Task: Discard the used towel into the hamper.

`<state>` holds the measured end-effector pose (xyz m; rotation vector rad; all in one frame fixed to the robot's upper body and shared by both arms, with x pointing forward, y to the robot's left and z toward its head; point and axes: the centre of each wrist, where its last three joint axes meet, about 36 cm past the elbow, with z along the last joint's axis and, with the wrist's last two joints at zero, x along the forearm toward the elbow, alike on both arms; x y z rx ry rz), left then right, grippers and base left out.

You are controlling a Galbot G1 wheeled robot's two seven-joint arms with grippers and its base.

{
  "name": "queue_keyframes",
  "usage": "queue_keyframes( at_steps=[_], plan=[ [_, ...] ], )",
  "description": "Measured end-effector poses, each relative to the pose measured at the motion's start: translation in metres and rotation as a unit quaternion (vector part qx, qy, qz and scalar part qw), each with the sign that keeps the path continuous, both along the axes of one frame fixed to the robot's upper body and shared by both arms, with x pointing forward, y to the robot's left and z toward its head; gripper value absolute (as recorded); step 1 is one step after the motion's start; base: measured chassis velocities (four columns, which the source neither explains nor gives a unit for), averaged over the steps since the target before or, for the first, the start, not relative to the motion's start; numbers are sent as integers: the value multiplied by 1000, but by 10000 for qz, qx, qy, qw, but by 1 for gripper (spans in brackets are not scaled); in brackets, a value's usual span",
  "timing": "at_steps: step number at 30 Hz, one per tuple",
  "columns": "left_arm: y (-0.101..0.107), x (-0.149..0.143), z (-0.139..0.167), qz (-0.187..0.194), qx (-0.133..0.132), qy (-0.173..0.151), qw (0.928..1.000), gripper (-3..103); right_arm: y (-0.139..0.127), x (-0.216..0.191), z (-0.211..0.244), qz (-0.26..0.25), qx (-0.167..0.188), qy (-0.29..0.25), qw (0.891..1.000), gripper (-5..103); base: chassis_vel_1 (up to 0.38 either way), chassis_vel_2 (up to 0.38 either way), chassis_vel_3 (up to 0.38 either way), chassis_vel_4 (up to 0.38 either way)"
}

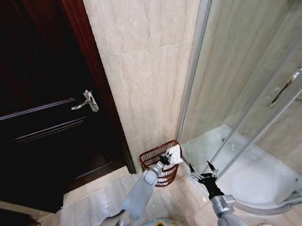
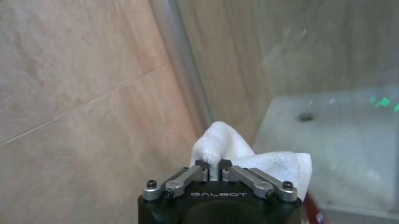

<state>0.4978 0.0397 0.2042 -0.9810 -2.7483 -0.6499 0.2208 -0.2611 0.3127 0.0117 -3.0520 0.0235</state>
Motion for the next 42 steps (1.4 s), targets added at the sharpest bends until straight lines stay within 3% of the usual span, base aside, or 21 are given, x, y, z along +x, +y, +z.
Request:
queue_keyframes(
  at_steps=[3, 4, 8, 9, 11, 13, 16, 18, 25, 27, 31, 34, 35, 37, 38, 39, 41, 42],
  plan=[
    [13, 11, -5, 80, 396, -30, 9992, 7, 0, -2, 0, 5, -4, -8, 10000, 100, 0, 0, 0, 0],
    [13, 11, -5, 80, 396, -30, 9992, 7, 0, -2, 0, 5, -4, -8, 10000, 100, 0, 0, 0, 0],
    [47, 27, -27, 107, 882, -10, 9960, 7, 1, -3, 2, 16, -9, -36, 10000, 100, 0, 0, 0, 0],
    [47, 27, -27, 107, 882, -10, 9960, 7, 1, -3, 2, 16, -9, -36, 10000, 100, 0, 0, 0, 0],
    [50, 27, -30, 74, 1155, 75, 9932, 7, 0, -4, 3, 14, -20, -61, 10000, 100, 0, 0, 0, 0],
    [51, 27, -30, 45, 1195, 67, 9928, 3, 0, -4, 3, 14, -23, -66, 10000, 100, 0, 0, 0, 0],
    [50, 23, -32, -264, 1024, 66, 9944, 18, 0, -5, 4, 21, -29, -71, 10000, 100, 0, 0, 0, 0],
    [49, 22, -32, -341, 969, 51, 9947, 18, 0, -4, 4, 25, -35, -71, 10000, 100, 0, 0, 0, 0],
    [42, 23, -24, -585, 666, 67, 9960, 50, 1, -6, 6, 36, -50, -78, 10000, 100, 0, 0, 0, 0],
    [41, 24, -20, -678, 644, 87, 9956, 50, 1, -6, 6, 34, -49, -78, 10000, 100, 0, 0, 0, 0],
    [36, 26, -12, -766, 596, 172, 9951, 66, 1, -6, 7, 29, -48, -83, 9999, 100, 0, 0, 0, 0],
    [31, 26, -4, -396, 133, 26, 9991, 82, 0, -6, 8, 10, -48, -101, 9999, 100, 0, 0, 0, 0],
    [31, 26, -4, -396, 133, 26, 9991, 82, 0, -6, 8, 10, -48, -101, 9999, 100, 0, 0, 0, 0],
    [18, 21, 15, -147, -577, -187, 9981, 88, 0, -6, 12, -20, -27, -144, 9999, 100, 0, 0, 0, 0],
    [8, 15, 34, -23, -1134, -282, 9931, 93, 0, -6, 15, -31, -14, -172, 9998, 100, 0, 0, 0, 0],
    [8, 15, 34, -23, -1134, -282, 9931, 93, 0, -6, 15, -31, -14, -172, 9998, 100, 0, 0, 0, 0],
    [-2, 1, 79, 282, -2000, -455, 9783, 99, 0, -5, 22, -45, 22, -223, 9997, 100, 0, 0, 0, 0],
    [7, -4, 95, 424, -2246, -535, 9720, 100, 0, -4, 25, -51, 35, -244, 9997, 100, 0, 0, 0, 0]
  ],
)
